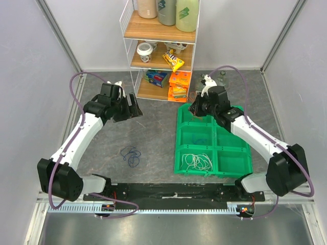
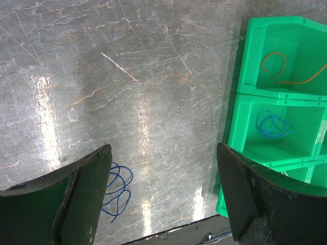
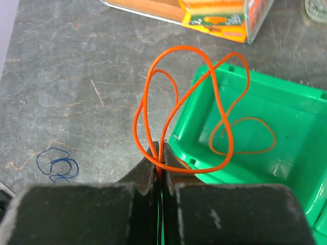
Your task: Untangle the cables
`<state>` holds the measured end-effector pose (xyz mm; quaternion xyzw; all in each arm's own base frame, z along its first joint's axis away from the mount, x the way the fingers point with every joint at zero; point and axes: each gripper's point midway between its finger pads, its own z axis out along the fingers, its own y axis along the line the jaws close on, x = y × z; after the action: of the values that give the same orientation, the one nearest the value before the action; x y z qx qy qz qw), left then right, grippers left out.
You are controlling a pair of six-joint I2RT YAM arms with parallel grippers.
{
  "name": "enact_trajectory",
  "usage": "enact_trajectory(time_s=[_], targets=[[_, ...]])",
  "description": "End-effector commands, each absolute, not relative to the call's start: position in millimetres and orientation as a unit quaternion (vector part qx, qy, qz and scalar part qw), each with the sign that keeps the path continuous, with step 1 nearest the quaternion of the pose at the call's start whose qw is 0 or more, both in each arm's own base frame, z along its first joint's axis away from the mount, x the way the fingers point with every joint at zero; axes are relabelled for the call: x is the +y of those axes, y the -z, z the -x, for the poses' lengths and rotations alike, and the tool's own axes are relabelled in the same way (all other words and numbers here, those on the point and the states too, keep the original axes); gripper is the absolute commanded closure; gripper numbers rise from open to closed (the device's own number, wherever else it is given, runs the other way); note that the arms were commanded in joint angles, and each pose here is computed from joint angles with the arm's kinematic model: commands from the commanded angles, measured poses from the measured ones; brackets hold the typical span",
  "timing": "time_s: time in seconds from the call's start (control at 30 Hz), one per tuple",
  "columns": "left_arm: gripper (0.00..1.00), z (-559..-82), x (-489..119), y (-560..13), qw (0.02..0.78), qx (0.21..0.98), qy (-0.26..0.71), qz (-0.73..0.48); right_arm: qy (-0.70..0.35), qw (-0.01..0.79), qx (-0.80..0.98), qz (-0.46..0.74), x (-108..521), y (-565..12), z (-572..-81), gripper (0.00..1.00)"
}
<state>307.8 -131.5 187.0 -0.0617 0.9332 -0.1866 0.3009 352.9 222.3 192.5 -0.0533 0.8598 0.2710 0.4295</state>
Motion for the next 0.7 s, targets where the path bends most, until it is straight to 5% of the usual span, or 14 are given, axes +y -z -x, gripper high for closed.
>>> enact_trajectory(time_s=[0.0,0.67], targets=[[0.12,-301.3,-132.9,-185.0,0.289,0.935,0.195,0.064,-0.275,0.421,0.864,-0.006,207.5,-175.2,-370.6,1.0],[0.13,-261.0,-136.5,-107.7,0.145,0.968,0.192,0.077,-0.096,0.197,0.959,0.178,176.6,-66.4,-375.2,0.97]])
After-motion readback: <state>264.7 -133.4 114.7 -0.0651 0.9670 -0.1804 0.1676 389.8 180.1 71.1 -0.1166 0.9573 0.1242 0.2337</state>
